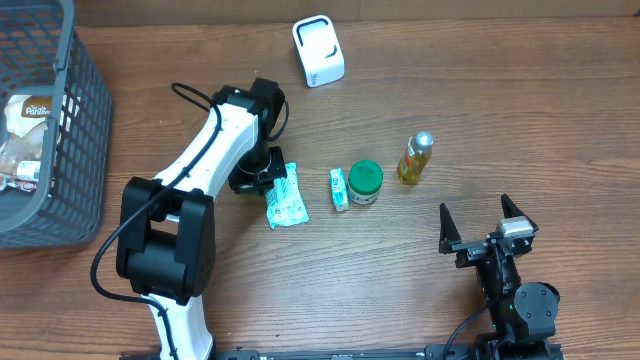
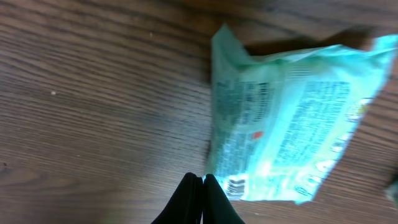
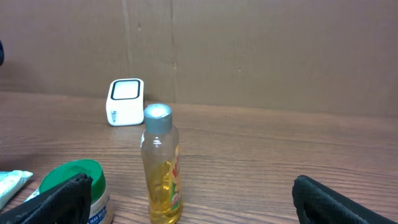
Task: Scan the item barcode
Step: 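Push the wipes pack flat against the Kleenex and open the gripper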
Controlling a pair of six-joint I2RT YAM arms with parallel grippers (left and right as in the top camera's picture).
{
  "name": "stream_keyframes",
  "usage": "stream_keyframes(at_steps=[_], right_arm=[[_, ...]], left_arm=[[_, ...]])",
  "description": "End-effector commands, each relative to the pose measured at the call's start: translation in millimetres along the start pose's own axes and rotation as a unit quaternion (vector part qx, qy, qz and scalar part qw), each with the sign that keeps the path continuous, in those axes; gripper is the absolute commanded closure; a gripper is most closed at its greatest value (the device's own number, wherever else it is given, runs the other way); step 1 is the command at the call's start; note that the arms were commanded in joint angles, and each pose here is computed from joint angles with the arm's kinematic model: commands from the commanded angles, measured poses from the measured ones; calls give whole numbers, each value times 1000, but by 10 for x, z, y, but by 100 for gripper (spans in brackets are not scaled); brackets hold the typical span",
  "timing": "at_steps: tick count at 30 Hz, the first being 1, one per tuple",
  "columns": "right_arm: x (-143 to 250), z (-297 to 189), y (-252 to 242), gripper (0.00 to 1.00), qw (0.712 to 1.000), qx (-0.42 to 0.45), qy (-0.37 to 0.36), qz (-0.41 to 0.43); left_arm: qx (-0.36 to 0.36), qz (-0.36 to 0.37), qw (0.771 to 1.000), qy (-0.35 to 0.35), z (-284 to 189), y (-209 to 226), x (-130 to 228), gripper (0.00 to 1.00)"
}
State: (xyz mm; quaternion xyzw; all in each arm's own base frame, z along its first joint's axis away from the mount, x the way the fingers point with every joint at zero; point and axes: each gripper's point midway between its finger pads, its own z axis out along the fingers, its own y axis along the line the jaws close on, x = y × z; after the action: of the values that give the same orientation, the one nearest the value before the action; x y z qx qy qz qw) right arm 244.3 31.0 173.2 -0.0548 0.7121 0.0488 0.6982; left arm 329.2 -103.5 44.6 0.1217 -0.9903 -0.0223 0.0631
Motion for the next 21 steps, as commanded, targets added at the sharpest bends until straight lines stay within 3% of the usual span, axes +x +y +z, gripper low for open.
stream_keyframes(at_steps=[1, 6, 21], right_arm=[[30, 2, -7, 0, 1000, 1, 0, -1], [30, 2, -7, 0, 1000, 1, 0, -1], [29, 2, -7, 0, 1000, 1, 0, -1]], left_arm=[[-10, 6, 1000, -12, 84, 70, 8, 92], [-9, 6, 1000, -28, 255, 68, -35, 85], [84, 40, 995, -29, 315, -450, 41, 82]])
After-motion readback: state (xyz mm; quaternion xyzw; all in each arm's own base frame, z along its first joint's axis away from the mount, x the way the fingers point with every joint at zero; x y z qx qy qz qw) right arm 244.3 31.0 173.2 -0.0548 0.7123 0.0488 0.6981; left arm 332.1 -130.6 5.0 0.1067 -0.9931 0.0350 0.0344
